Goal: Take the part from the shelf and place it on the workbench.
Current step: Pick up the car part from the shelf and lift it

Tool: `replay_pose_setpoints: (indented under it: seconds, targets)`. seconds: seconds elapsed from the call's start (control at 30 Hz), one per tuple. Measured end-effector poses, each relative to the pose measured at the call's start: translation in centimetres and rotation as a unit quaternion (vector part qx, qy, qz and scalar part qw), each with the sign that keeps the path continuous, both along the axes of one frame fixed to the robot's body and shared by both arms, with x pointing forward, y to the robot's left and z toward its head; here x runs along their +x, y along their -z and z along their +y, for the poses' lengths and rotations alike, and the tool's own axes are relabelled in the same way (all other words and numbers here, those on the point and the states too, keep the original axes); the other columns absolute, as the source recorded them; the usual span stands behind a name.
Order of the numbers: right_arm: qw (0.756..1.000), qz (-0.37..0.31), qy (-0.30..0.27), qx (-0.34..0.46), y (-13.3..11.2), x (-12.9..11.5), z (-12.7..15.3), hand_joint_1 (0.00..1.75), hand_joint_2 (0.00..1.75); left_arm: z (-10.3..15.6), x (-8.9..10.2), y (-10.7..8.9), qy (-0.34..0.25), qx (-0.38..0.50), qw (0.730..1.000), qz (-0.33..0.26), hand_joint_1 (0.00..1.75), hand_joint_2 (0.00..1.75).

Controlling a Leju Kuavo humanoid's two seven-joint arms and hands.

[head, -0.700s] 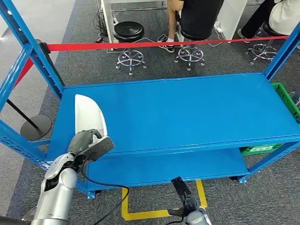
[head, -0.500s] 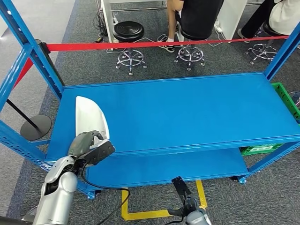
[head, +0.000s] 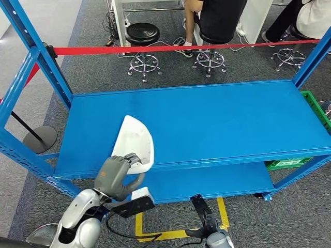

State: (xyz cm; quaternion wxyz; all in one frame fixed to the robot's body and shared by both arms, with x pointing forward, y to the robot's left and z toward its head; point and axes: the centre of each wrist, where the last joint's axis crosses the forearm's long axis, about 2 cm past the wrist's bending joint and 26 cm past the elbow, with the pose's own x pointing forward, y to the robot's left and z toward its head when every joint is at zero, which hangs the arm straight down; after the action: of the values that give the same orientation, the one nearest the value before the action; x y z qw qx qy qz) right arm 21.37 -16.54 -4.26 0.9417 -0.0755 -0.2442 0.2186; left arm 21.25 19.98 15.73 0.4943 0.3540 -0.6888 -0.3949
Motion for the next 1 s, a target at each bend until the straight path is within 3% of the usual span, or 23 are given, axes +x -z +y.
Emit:
replay_pose_setpoints:
  seconds: [0.2, 0.47, 1.0]
  targets:
    - [1.0, -0.007, 0.004, 0.017, -0.1, 0.2, 0.1, 0.0, 1.75, -2.4, -1.9, -1.4, 0.054, -0.004, 0.998, -0.045, 1.75, 1.75]
    - [0.999, 0.005, 0.023, 0.038, 0.1, 0.2, -0.5, 0.0, 1.75, -5.0, -4.1, -1.4, 0.141, 0.0, 0.987, -0.081, 1.75, 1.75]
    - [0.998, 0.01, 0.047, 0.04, 0.4, 0.2, -1.7, 0.0, 1.75, -6.5, -4.1, -1.6, 0.209, -0.002, 0.973, -0.093, 1.75, 1.75]
